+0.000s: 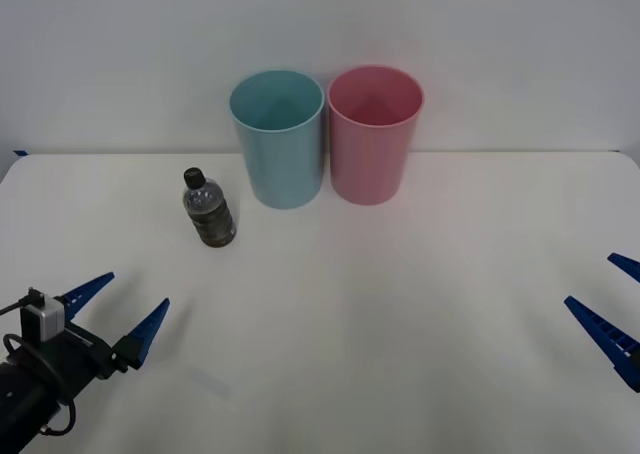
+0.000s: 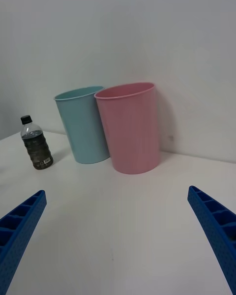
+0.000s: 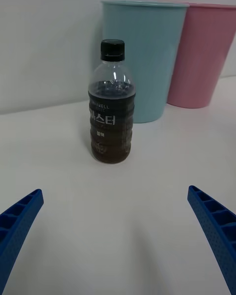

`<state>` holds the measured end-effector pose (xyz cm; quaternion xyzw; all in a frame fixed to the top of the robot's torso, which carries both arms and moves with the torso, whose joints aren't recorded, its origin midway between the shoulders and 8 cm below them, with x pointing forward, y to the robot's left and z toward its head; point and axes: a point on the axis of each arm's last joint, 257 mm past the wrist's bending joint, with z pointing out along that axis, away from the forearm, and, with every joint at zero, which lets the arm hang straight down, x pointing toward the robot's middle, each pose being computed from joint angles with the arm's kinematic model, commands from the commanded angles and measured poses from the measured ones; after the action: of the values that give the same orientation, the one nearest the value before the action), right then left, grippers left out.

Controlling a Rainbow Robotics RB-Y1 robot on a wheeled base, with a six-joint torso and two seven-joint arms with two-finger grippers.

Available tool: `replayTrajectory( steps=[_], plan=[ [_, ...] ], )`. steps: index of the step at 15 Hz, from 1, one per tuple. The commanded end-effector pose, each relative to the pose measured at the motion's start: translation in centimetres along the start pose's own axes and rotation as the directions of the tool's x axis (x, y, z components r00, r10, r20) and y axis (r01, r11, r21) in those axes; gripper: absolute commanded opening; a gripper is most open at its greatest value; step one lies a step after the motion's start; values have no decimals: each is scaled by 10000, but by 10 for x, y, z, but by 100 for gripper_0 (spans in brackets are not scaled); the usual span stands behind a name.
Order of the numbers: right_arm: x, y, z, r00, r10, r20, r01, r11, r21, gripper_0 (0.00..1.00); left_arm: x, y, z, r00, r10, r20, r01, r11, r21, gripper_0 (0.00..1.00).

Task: Grasp the object on the table and drop it into the matching bin: aluminum can to the light blue bin, PET bottle to the pink bin.

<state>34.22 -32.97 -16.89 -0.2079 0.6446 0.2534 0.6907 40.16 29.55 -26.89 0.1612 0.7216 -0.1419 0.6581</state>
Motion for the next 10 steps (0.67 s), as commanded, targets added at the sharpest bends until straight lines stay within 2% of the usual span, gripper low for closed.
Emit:
replayTrajectory(
  steps=[1, 4, 10],
  plan=[
    [0, 0, 0, 10000, 0, 0, 0, 10000, 0, 100, 2, -6, 13, 9991, -419, 50, 420, 9989, -200, 100],
    [0, 0, 0, 10000, 0, 0, 0, 10000, 0, 100, 4, -9, 30, 9960, -878, 171, 883, 9956, -309, 100],
    [0, 0, 0, 10000, 0, 0, 0, 10000, 0, 100, 3, -3, 64, 9919, -1180, 475, 1207, 9910, -582, 100]
  ],
)
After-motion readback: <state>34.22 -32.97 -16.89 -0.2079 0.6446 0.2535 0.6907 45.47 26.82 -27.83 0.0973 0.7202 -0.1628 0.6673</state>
